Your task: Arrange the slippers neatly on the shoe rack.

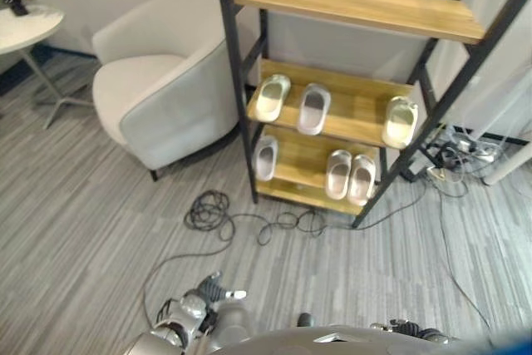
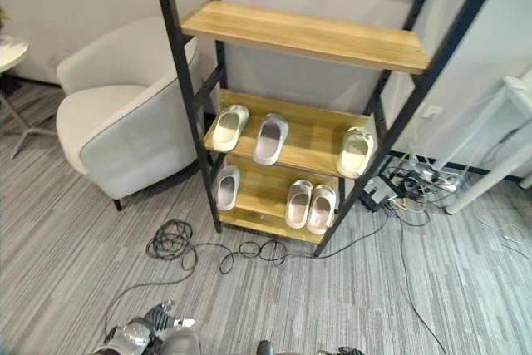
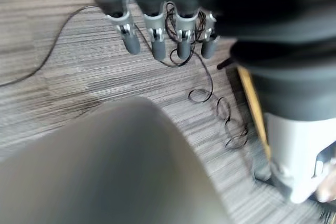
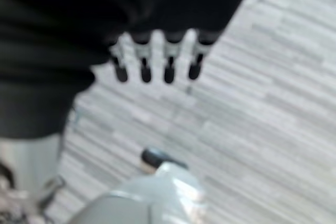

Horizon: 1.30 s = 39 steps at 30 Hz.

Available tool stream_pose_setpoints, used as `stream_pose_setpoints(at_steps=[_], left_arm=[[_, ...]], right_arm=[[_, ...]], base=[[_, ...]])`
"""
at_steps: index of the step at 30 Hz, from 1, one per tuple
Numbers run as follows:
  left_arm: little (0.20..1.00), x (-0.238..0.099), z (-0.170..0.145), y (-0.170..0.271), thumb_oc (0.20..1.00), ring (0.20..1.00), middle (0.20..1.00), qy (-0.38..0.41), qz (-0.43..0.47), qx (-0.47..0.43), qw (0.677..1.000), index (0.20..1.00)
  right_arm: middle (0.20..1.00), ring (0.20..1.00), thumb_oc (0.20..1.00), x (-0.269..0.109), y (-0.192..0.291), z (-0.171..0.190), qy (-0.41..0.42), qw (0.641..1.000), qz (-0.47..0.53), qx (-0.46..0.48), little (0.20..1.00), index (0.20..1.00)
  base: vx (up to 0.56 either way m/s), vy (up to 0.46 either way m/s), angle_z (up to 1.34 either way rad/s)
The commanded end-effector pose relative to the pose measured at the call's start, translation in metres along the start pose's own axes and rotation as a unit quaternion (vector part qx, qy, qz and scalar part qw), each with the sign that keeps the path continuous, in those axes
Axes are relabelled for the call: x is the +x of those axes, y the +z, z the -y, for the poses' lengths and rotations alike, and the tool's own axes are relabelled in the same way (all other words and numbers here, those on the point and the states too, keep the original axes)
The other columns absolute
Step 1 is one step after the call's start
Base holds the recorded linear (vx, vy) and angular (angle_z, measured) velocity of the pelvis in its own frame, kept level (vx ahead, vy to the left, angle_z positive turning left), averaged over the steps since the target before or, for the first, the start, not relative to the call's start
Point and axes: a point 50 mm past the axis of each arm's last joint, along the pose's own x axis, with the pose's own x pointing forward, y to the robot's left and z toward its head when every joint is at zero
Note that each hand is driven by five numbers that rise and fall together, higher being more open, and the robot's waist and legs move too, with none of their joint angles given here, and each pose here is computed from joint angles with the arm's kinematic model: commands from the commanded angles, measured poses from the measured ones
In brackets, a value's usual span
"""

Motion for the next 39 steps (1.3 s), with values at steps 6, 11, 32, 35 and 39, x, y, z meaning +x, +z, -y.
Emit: stream_pose_setpoints(at_steps=[6,11,32,35,39], left_arm=[[1.000,-0.005,0.014,-0.027,1.000,1.000,1.000,-0.016,-0.053,0.004,0.998,1.000],[1.000,-0.012,0.013,-0.053,1.000,1.000,1.000,-0.027,-0.100,0.032,0.994,1.000],[1.000,-0.001,-0.003,-0.012,1.000,1.000,1.000,-0.008,-0.029,0.055,0.998,1.000],[1.000,-0.001,-0.001,-0.010,1.000,1.000,1.000,-0.012,-0.025,0.059,0.998,1.000],[1.000,-0.001,0.002,-0.008,1.000,1.000,1.000,-0.016,-0.017,0.059,0.998,1.000]], right_arm=[[1.000,1.000,1.000,0.000,0.016,0.006,-0.014,0.999,0.030,-0.018,1.000,1.000],[1.000,1.000,1.000,0.001,0.014,-0.004,0.000,0.999,0.029,-0.034,1.000,1.000],[1.000,1.000,1.000,0.002,0.022,-0.006,0.005,0.998,0.039,-0.040,1.000,1.000],[1.000,1.000,1.000,0.001,0.018,-0.006,0.006,0.998,0.030,-0.047,1.000,1.000],[1.000,1.000,1.000,0.001,0.016,-0.004,0.004,0.998,0.027,-0.062,1.000,1.000]], base=[[0.24,0.102,-0.27],[0.24,0.172,-0.29],[0.14,0.144,0.00],[0.18,-0.050,0.55],[0.08,-0.061,0.33]])
